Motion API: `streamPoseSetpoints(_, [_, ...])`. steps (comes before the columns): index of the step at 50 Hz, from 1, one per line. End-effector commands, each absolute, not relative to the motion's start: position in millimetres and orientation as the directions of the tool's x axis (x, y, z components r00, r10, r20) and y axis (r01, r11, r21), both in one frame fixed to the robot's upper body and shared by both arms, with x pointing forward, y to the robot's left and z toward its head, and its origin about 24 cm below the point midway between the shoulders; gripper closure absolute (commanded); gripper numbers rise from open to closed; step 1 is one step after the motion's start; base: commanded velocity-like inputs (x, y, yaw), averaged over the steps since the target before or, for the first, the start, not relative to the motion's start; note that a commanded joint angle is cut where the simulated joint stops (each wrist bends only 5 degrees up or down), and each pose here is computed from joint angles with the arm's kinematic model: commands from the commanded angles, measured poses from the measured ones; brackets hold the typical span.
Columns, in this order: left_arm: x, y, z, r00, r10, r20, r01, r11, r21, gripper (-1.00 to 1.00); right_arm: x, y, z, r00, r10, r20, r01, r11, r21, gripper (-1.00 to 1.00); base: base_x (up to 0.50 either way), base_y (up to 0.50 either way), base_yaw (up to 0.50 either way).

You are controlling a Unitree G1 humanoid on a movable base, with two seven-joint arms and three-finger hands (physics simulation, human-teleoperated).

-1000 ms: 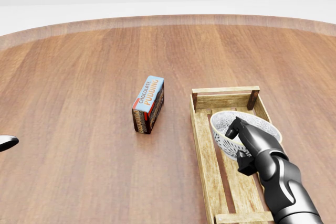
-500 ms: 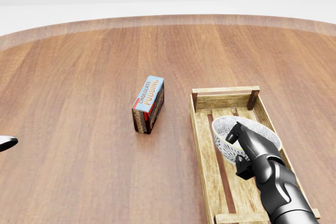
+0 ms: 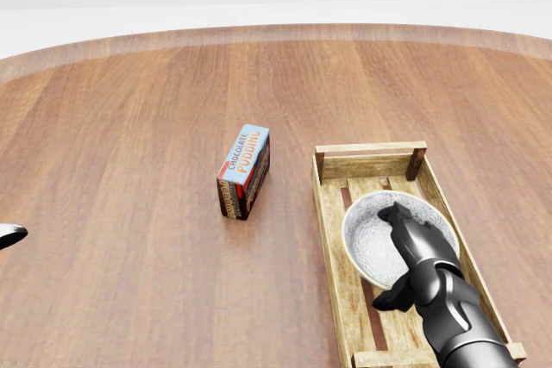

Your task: Pick up the bowl on the left and put it in the tray.

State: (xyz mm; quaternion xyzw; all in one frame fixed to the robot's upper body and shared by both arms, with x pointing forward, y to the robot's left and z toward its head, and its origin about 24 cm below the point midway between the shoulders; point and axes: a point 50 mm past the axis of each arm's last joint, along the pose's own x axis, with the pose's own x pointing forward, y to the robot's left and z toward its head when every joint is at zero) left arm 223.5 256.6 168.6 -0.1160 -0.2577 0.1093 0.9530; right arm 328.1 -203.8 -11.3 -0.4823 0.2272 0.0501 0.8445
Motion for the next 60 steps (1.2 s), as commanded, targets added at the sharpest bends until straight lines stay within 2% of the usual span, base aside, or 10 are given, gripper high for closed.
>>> streamPoseSetpoints(1, [224, 257, 168, 0.844, 0.268, 0.464, -0.148, 0.949, -0.279, -1.0, 324, -206, -18, 0.881, -0.152, -0.449, -0.32, 0.509, -0.799, -1.0, 0.0, 0.0, 0.0])
streamPoseSetpoints(12, [226, 255, 167, 0.849, 0.264, 0.459, -0.145, 0.95, -0.278, -1.0, 328, -195, -7, 0.897, -0.08, -0.435, -0.345, 0.487, -0.802, -1.0, 0.0, 0.0, 0.0])
streamPoseSetpoints(19, [226, 255, 168, 0.847, 0.265, 0.462, -0.145, 0.949, -0.279, -1.0, 335, -181, 23, 0.923, 0.019, -0.384, -0.354, 0.43, -0.831, -1.0, 0.0, 0.0, 0.0])
streamPoseSetpoints(28, [224, 255, 170, 0.842, 0.263, 0.471, -0.142, 0.95, -0.278, -1.0, 324, -139, 77, 0.909, 0.183, -0.375, -0.405, 0.169, -0.898, -1.0, 0.0, 0.0, 0.0])
streamPoseSetpoints(32, [224, 255, 170, 0.842, 0.263, 0.472, -0.141, 0.95, -0.278, -1.0, 315, -127, 90, 0.903, 0.171, -0.393, -0.409, 0.068, -0.91, -1.0, 0.0, 0.0, 0.0])
streamPoseSetpoints(33, [224, 254, 170, 0.843, 0.261, 0.47, -0.14, 0.951, -0.277, -1.0, 312, -120, 98, 0.906, 0.17, -0.387, -0.397, 0.025, -0.918, -1.0, 0.0, 0.0, 0.0])
streamPoseSetpoints(41, [222, 255, 171, 0.838, 0.264, 0.477, -0.14, 0.95, -0.279, -1.0, 297, -94, 137, 0.97, 0.139, -0.199, -0.196, -0.037, -0.98, -1.0, 0.0, 0.0, 0.0])
streamPoseSetpoints(47, [221, 255, 174, 0.831, 0.266, 0.488, -0.139, 0.949, -0.282, -1.0, 284, -85, 172, 0.995, 0.097, -0.036, -0.032, -0.043, -0.999, -1.0, 0.0, 0.0, 0.0])
streamPoseSetpoints(54, [220, 254, 173, 0.833, 0.262, 0.487, -0.136, 0.951, -0.279, -1.0, 269, -84, 204, 0.992, 0.037, 0.118, 0.119, -0.032, -0.992, -1.0, 0.0, 0.0, 0.0])
streamPoseSetpoints(60, [219, 254, 175, 0.828, 0.263, 0.495, -0.135, 0.95, -0.28, -1.0, 250, -83, 230, 0.969, -0.012, 0.248, 0.248, -0.023, -0.969, -1.0, 0.0, 0.0, 0.0])
